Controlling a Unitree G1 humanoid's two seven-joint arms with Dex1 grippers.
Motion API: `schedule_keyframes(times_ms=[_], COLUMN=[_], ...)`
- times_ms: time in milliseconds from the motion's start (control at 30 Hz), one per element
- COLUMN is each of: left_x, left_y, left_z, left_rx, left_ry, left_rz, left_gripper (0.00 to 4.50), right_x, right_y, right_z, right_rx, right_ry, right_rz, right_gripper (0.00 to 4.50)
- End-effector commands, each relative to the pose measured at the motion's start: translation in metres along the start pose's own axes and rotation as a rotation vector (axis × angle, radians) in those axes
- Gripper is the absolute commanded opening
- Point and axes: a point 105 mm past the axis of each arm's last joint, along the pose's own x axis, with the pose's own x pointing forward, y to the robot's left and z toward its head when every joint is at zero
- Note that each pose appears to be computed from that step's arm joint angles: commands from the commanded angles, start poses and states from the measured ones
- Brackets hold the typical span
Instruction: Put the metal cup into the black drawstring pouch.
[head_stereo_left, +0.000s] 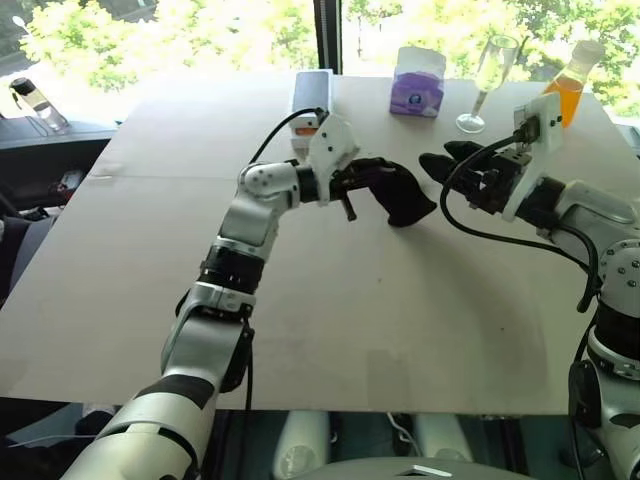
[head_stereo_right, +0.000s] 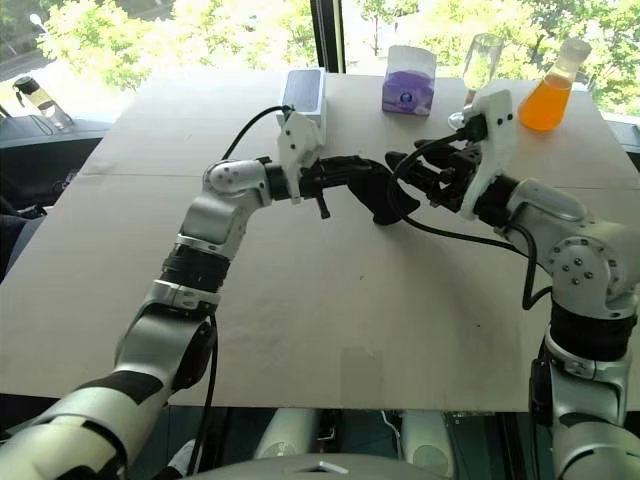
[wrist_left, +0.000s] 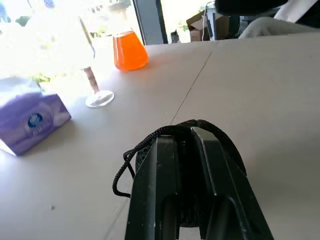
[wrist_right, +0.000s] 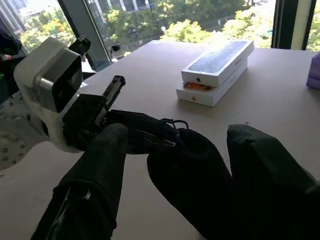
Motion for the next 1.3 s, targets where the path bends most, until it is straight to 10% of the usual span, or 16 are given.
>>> schedule_keyframes(times_ms=[33, 200, 500, 833, 967, 1100, 1300], left_x=[0.007, 0.002, -0.061, -0.128, -0.136, -0.139, -0.161], left_y=[-0.018, -0.002, 0.011, -0.015, -0.021, -0.023, -0.027], left_z=[0.025, 0.014, -0.043, -0.053, -0.053, -0.046, -0.029], left_rx=[0.384, 0.084, -0.481, -0.595, -0.628, -0.603, -0.539], left_ry=[-0.049, -0.049, 0.088, 0.112, 0.093, 0.066, 0.077], left_rz=[-0.034, 0.050, 0.188, 0.357, 0.386, 0.398, 0.436], left_gripper=[0.00, 0.00, 3.27, 3.27, 3.30, 3.30, 4.49], right_x=[-0.012, -0.019, -0.027, -0.050, -0.054, -0.053, -0.079], right_y=[-0.004, -0.018, -0.016, -0.026, -0.031, -0.030, -0.023], right_z=[0.015, 0.014, -0.031, -0.063, -0.067, -0.066, -0.063], right_rx=[0.013, 0.027, -0.111, -0.333, -0.349, -0.356, -0.469], right_ry=[-0.073, -0.083, 0.081, 0.170, 0.183, 0.174, 0.216], right_rz=[-0.054, -0.156, -0.211, -0.201, -0.200, -0.200, -0.239], right_gripper=[3.28, 3.28, 3.32, 3.32, 4.48, 4.48, 4.50])
